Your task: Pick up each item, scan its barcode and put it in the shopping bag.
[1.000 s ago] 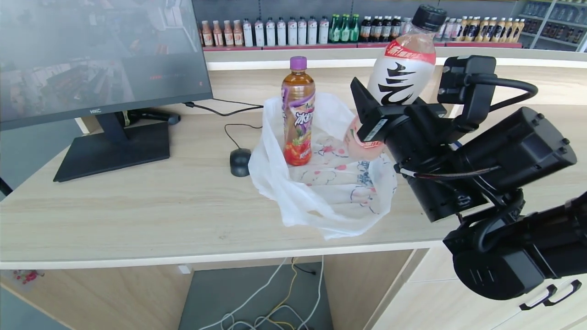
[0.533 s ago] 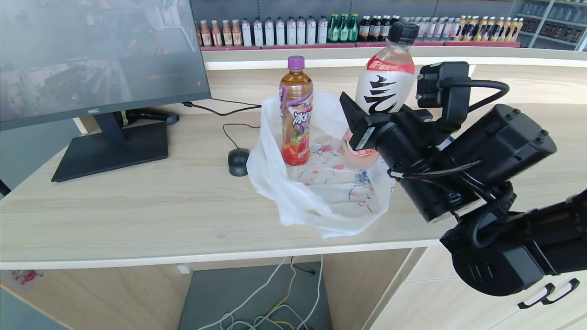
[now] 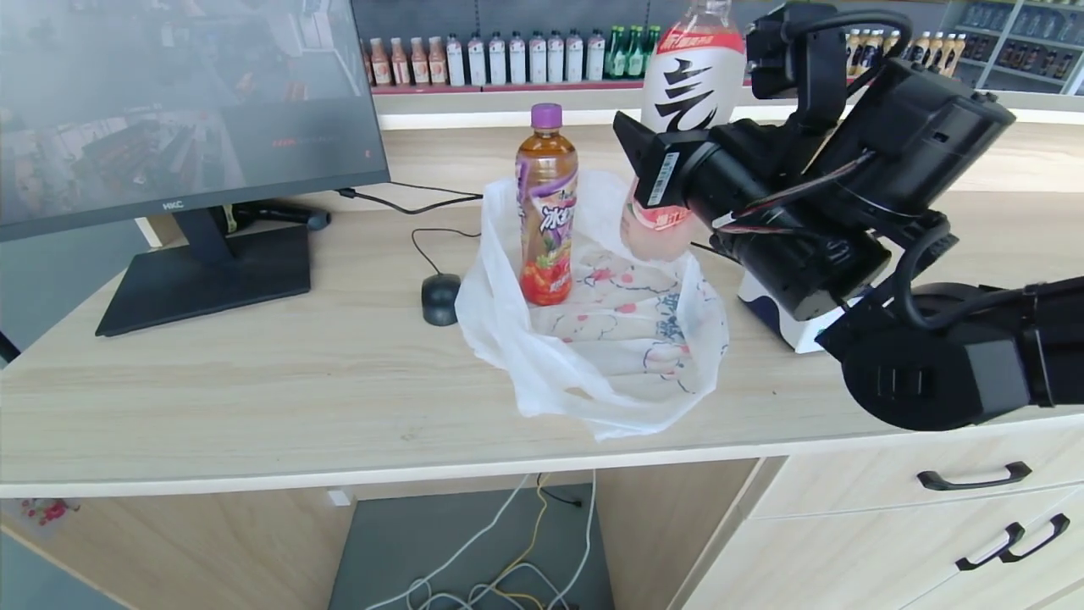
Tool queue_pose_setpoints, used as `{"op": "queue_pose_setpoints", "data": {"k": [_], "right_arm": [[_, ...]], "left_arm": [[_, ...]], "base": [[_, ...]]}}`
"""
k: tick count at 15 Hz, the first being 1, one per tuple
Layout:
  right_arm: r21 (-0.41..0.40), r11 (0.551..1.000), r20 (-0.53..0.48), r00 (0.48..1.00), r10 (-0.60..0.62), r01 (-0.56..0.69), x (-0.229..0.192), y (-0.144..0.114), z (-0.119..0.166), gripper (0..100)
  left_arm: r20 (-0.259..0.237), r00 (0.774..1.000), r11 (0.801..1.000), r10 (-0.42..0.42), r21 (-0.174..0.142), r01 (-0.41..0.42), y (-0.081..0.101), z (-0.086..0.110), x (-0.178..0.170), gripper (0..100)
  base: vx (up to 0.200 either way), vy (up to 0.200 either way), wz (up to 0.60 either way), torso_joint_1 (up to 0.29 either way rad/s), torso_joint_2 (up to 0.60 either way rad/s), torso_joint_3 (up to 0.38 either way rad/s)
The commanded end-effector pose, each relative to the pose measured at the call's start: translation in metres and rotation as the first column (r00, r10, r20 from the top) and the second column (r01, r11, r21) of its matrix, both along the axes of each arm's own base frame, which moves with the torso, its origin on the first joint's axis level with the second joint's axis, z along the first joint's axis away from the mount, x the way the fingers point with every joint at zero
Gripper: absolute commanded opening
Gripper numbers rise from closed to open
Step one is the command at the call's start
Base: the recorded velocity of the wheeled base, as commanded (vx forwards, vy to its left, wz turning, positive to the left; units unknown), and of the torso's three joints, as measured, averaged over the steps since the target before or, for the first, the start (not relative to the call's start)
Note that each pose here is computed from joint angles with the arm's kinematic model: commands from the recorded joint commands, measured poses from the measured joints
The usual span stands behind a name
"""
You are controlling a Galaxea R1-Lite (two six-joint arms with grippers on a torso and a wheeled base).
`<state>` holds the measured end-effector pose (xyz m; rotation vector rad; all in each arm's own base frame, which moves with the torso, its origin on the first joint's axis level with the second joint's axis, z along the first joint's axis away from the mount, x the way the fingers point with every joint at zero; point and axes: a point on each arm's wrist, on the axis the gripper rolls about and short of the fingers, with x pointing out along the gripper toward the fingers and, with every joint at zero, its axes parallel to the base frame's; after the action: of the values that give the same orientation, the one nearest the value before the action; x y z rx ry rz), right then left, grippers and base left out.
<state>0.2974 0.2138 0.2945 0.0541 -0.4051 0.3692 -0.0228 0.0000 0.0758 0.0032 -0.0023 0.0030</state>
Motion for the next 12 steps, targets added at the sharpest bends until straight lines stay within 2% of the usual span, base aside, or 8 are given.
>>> {"op": "queue_pose_setpoints", "data": {"k": [1,6,12], "right_arm": [[0.024,1.000,-0.002,1.000,-0.020,0.020,0.012,-0.005,0.010,0],[-0.001,1.000,-0.066,0.998,-0.024,0.024,0.031,-0.012,-0.006,0],[-0.044,0.999,-0.132,0.991,-0.024,0.019,0.052,-0.001,-0.039,0]], "left_arm": [[0.001,1.000,1.000,0.000,0.000,0.000,0.000,0.000,0.000,100],[0.001,1.000,1.000,0.000,0.000,0.000,0.000,0.000,0.000,100],[0.001,1.000,1.000,0.000,0.000,0.000,0.000,0.000,0.000,100]], "base": [[0.000,0.000,0.00,0.000,0.00,0.000],[0.000,0.000,0.00,0.000,0.00,0.000],[0.000,0.000,0.00,0.000,0.00,0.000]]}}
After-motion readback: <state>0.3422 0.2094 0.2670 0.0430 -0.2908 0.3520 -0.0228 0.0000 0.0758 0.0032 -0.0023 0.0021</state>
